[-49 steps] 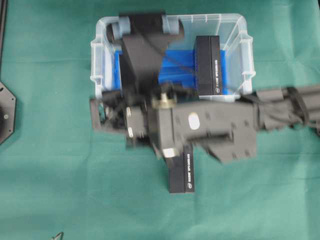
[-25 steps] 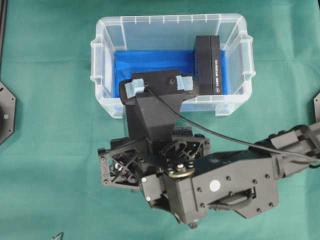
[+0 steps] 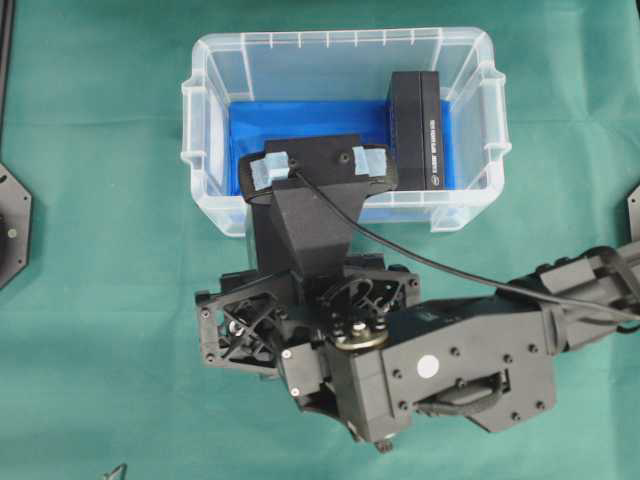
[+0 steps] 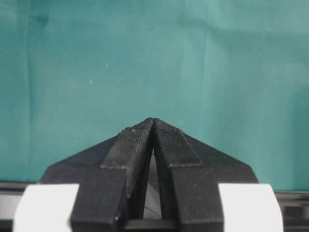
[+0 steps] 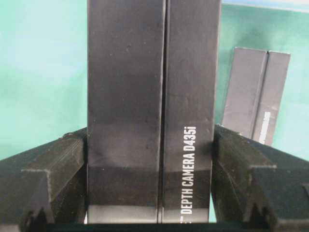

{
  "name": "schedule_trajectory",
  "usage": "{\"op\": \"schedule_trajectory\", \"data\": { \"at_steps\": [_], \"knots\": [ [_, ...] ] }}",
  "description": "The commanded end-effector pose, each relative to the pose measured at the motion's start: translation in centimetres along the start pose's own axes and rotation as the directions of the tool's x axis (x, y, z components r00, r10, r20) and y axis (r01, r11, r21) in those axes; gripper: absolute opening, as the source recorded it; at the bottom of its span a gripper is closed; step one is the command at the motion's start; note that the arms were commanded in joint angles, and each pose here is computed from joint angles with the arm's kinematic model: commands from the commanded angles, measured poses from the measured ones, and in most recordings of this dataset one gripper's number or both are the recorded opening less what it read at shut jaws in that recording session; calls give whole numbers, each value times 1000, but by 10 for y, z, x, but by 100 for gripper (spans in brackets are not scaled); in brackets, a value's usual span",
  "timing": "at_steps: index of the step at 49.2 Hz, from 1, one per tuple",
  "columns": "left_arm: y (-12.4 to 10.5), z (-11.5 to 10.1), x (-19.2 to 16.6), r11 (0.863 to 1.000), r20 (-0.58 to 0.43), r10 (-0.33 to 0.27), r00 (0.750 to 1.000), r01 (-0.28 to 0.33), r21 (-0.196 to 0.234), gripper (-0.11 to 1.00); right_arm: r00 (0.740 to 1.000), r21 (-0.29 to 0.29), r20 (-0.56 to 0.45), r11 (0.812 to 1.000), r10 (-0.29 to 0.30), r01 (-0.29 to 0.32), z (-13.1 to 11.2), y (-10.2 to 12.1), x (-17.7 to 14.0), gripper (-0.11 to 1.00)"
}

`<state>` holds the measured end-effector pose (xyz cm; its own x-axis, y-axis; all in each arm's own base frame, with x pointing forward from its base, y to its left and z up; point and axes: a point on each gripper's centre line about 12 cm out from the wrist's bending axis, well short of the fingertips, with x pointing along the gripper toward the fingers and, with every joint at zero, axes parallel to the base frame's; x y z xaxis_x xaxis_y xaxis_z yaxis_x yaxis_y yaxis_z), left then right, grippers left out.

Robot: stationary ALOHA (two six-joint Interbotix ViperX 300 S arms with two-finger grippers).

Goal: Take the box out of the case with the right arm.
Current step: 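Carry the box toward the front and lower it left of the first box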

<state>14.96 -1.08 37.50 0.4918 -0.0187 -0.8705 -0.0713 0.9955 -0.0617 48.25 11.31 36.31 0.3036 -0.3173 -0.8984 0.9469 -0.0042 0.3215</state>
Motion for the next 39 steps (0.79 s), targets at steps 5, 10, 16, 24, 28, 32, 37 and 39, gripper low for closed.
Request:
{"op": "schedule_trajectory", "data": {
  "at_steps": [5,10,16,24,28,32,37,39],
  "knots": [
    [-1,3,-2,1000,12,-4,1000,4,1,2,1000,20,-5,999,24,-24,3,1,-10,68],
    [-1,3,-3,1000,13,-4,1000,4,1,2,1000,25,-2,1000,5,-5,-2,2,0,69],
    [-1,3,-2,1000,12,-4,1000,4,1,2,1000,18,-6,999,-28,29,-9,2,15,68],
    [-1,3,-2,1000,12,-4,1000,4,1,2,997,0,-26,998,-67,67,-22,2,37,69],
    [-1,3,-2,1000,12,-4,1000,4,1,2,996,3,-30,997,-78,78,-28,2,50,69],
    [-1,3,-2,1000,12,-4,1000,4,1,2,996,9,-29,996,-83,83,-32,2,60,69],
    [-1,3,-2,1000,12,-4,1000,4,1,2,995,10,-24,995,-97,97,-37,-1,76,68],
    [-1,3,-2,1000,12,-3,1000,3,0,2,994,10,-26,995,-103,104,-39,-2,84,69]
  ]
}}
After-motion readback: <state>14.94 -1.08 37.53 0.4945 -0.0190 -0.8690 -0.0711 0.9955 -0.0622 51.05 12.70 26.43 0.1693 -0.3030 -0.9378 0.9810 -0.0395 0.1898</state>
